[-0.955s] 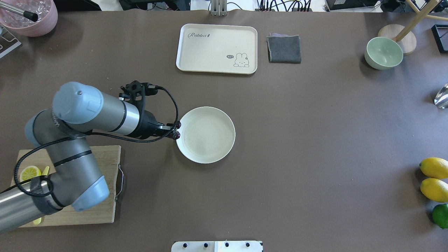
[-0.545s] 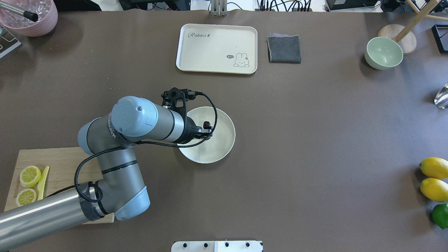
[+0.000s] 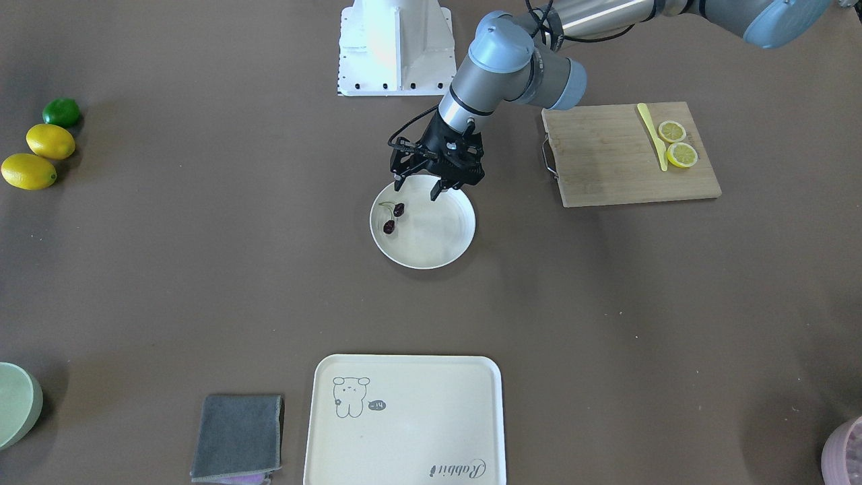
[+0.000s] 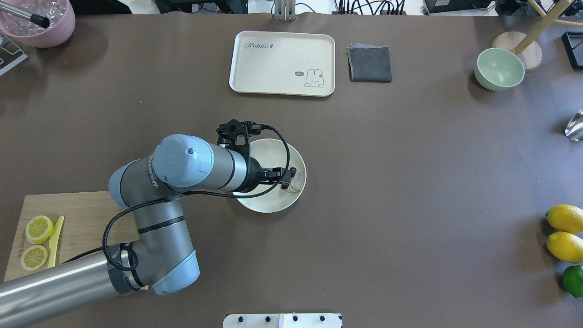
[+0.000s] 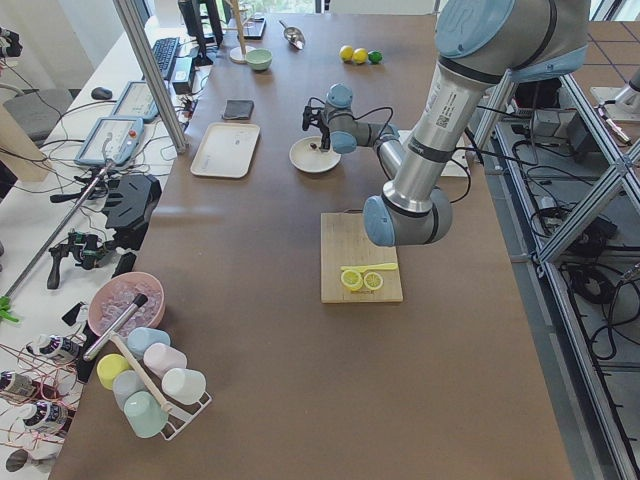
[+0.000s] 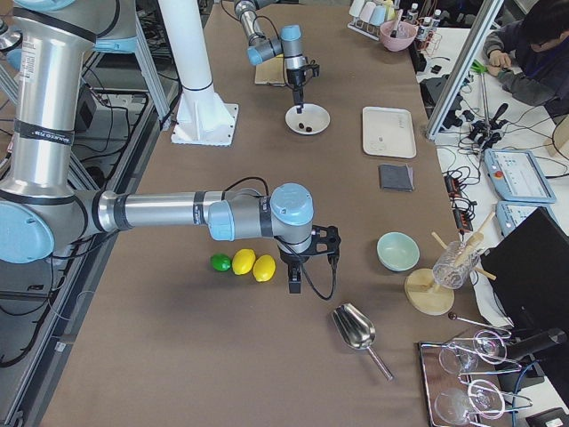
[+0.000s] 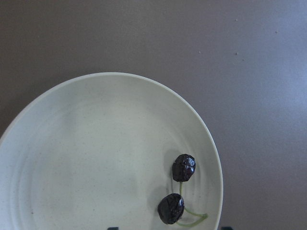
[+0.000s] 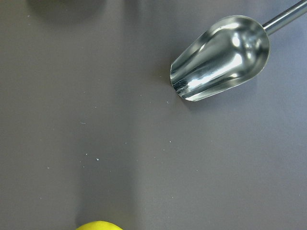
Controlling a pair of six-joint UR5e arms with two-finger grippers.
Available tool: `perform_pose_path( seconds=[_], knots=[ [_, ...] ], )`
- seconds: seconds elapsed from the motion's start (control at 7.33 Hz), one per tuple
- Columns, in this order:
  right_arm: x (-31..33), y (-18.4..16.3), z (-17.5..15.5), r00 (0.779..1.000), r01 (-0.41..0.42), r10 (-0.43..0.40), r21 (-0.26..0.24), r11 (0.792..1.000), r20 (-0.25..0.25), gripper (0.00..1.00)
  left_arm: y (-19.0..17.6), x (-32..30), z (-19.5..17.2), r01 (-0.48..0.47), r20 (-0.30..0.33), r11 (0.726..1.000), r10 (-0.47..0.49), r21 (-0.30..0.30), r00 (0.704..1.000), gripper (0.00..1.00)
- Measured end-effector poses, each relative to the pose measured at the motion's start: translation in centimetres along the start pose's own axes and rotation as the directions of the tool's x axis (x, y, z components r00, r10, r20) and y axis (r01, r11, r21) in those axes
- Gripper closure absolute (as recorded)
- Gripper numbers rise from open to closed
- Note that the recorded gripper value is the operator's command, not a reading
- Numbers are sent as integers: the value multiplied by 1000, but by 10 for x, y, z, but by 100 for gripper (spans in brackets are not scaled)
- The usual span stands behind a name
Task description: Place red cherry on plate
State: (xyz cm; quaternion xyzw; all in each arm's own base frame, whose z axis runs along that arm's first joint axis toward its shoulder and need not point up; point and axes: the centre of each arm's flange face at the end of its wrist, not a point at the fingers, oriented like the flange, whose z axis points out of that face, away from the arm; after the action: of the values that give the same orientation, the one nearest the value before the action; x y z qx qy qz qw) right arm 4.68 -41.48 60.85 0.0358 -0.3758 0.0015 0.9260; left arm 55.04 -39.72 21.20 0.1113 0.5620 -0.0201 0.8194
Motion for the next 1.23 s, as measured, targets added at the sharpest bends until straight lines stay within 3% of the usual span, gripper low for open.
perform_pose_path(
  seconds=[0.27,0.55,0.95,1.23],
  knots=[
    [3,4,3,1000,-6,6,-7,1000,1,0,-26,-10,-57,-11,56,1000,11,-8,998,2],
    [5,6,5,1000,-10,10,-12,1000,0,0,-92,-43,-146,-34,171,999,40,-37,984,2],
    [12,15,9,1000,-25,25,-26,999,-18,0,-179,-173,-265,-152,343,984,174,-89,923,2],
    [14,13,9,998,-45,43,-46,998,-42,0,-207,-291,-339,-224,370,960,271,-166,889,2]
  ],
)
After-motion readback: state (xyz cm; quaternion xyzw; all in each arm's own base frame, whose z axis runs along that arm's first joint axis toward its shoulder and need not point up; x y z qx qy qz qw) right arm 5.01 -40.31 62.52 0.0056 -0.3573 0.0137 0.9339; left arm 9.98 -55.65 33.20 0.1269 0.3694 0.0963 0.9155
